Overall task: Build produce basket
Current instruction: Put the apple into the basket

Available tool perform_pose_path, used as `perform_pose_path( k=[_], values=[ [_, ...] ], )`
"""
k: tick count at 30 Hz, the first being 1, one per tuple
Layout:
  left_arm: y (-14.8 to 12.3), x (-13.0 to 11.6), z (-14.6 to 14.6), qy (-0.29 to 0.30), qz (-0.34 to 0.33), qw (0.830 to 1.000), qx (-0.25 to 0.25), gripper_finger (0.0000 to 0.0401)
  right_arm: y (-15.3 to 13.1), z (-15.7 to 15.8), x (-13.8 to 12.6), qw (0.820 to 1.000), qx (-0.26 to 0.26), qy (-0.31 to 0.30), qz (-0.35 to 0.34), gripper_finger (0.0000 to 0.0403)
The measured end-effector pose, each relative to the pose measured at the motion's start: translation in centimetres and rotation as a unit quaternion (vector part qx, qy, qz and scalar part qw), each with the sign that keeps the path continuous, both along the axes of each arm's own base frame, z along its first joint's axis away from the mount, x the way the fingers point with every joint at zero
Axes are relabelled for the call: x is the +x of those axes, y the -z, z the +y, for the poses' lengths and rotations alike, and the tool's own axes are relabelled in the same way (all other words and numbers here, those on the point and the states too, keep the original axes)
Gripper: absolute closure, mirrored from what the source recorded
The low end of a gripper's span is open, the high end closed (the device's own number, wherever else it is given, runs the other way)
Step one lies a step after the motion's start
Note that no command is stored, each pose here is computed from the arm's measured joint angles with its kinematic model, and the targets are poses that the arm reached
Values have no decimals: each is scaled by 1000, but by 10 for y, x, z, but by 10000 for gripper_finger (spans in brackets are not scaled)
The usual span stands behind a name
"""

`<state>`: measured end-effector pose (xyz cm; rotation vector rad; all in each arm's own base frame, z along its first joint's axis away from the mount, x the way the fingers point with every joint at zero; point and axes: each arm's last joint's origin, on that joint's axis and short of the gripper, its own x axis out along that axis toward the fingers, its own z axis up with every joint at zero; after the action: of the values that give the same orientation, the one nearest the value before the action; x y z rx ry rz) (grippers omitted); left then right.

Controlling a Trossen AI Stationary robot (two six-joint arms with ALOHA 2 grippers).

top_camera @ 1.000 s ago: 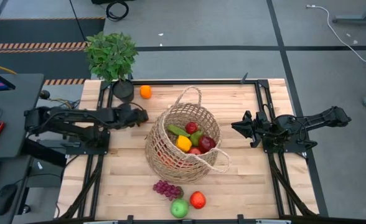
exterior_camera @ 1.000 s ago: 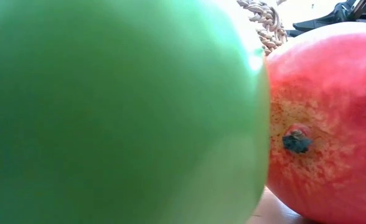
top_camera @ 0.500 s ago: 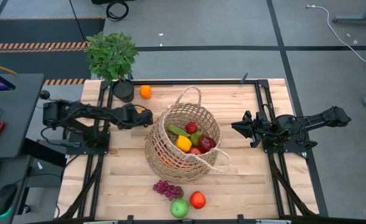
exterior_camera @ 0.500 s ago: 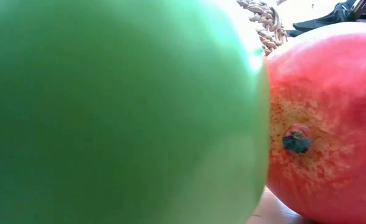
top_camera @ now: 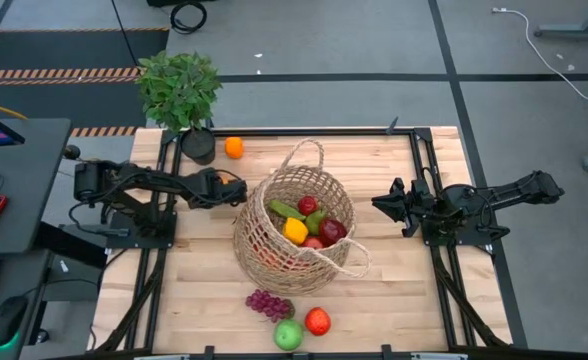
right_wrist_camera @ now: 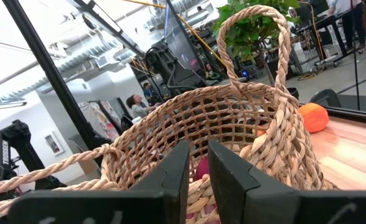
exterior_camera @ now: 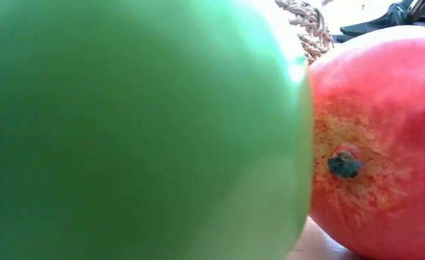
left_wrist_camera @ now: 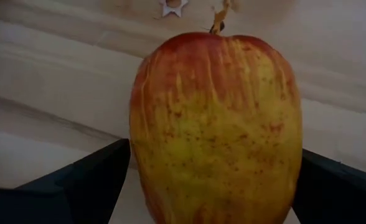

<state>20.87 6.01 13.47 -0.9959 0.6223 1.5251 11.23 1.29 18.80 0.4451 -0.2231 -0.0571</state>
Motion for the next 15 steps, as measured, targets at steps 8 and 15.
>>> perform_pose_path(
  k=[8, 15],
  values=[
    [0, 0, -1, 16, 6, 1000, -13, 53, 0, 0, 0, 1000, 0, 0, 0, 338],
    [-1, 0, -2, 41, 16, 999, -22, 101, 0, 0, 0, 1000, 0, 0, 0, 338]
  ],
)
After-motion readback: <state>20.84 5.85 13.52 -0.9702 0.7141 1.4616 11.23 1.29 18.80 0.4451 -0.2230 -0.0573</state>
